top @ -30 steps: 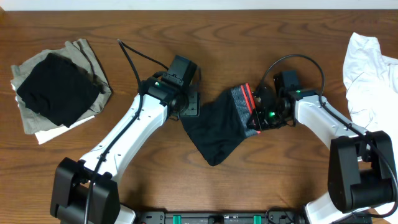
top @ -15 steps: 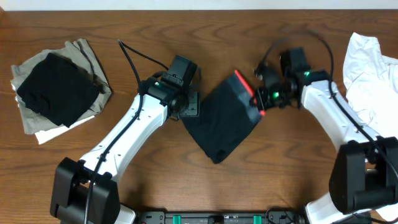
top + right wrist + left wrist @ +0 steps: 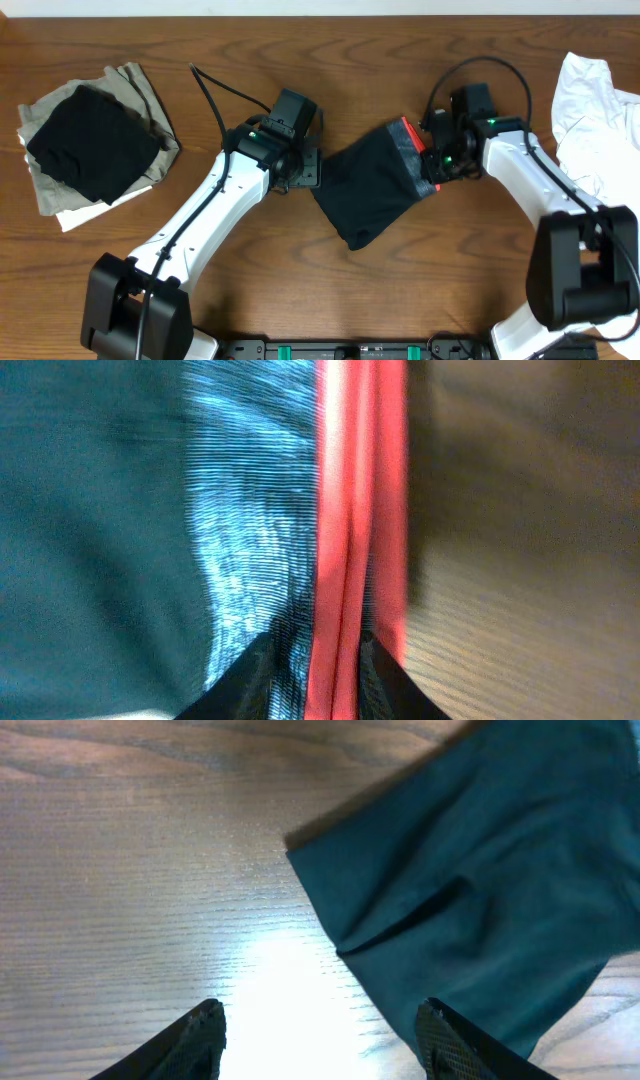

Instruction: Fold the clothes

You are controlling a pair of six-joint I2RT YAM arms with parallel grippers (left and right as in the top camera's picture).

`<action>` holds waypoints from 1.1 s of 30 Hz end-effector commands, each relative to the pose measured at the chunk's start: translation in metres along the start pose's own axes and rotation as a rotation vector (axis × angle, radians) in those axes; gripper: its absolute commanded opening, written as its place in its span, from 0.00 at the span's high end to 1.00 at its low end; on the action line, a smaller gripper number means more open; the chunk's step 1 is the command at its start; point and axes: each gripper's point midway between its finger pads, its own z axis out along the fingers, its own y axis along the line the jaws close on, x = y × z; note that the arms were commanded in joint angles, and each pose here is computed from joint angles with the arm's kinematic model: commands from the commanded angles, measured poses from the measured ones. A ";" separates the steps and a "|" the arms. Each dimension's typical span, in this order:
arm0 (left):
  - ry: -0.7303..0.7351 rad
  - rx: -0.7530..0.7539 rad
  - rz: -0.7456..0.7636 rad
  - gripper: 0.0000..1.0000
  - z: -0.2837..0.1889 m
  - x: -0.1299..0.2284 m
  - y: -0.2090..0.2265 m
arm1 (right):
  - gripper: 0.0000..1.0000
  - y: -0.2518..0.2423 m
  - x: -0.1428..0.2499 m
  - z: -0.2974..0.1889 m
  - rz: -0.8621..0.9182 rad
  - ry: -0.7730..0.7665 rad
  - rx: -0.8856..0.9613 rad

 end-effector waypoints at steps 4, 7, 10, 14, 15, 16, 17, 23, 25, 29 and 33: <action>0.017 -0.021 0.014 0.37 0.004 0.003 0.004 | 0.68 -0.053 0.014 -0.006 0.207 0.039 0.273; 0.007 -0.016 0.015 0.36 0.004 0.000 0.003 | 0.68 -0.044 0.009 -0.020 0.207 0.012 0.231; -0.020 -0.005 0.016 0.36 0.004 -0.006 0.000 | 0.66 -0.035 -0.002 -0.046 0.208 -0.060 0.199; -0.095 0.029 0.022 0.36 0.003 -0.025 -0.008 | 0.65 -0.009 -0.008 -0.084 0.189 -0.153 0.080; -0.120 0.039 0.032 0.37 0.003 -0.031 -0.011 | 0.65 -0.001 -0.007 -0.090 0.183 -0.159 0.045; -0.145 0.049 0.045 0.37 0.002 -0.037 -0.014 | 0.65 0.008 -0.002 -0.096 0.177 -0.154 0.012; -0.178 0.062 0.063 0.37 0.001 -0.045 -0.017 | 0.65 0.015 0.003 -0.098 0.172 -0.140 -0.017; -0.251 0.095 0.087 0.50 0.017 -0.069 -0.028 | 0.69 0.044 0.032 -0.083 0.140 -0.017 -0.097; -0.237 0.122 0.093 0.50 0.032 -0.070 -0.034 | 0.69 0.047 0.037 -0.071 0.140 0.009 -0.099; -0.170 0.222 0.107 0.50 0.064 -0.063 -0.051 | 0.69 0.050 0.047 -0.042 0.171 0.033 -0.102; -0.057 0.285 0.105 0.50 0.095 -0.042 -0.058 | 0.69 0.046 0.057 -0.012 0.187 0.046 -0.100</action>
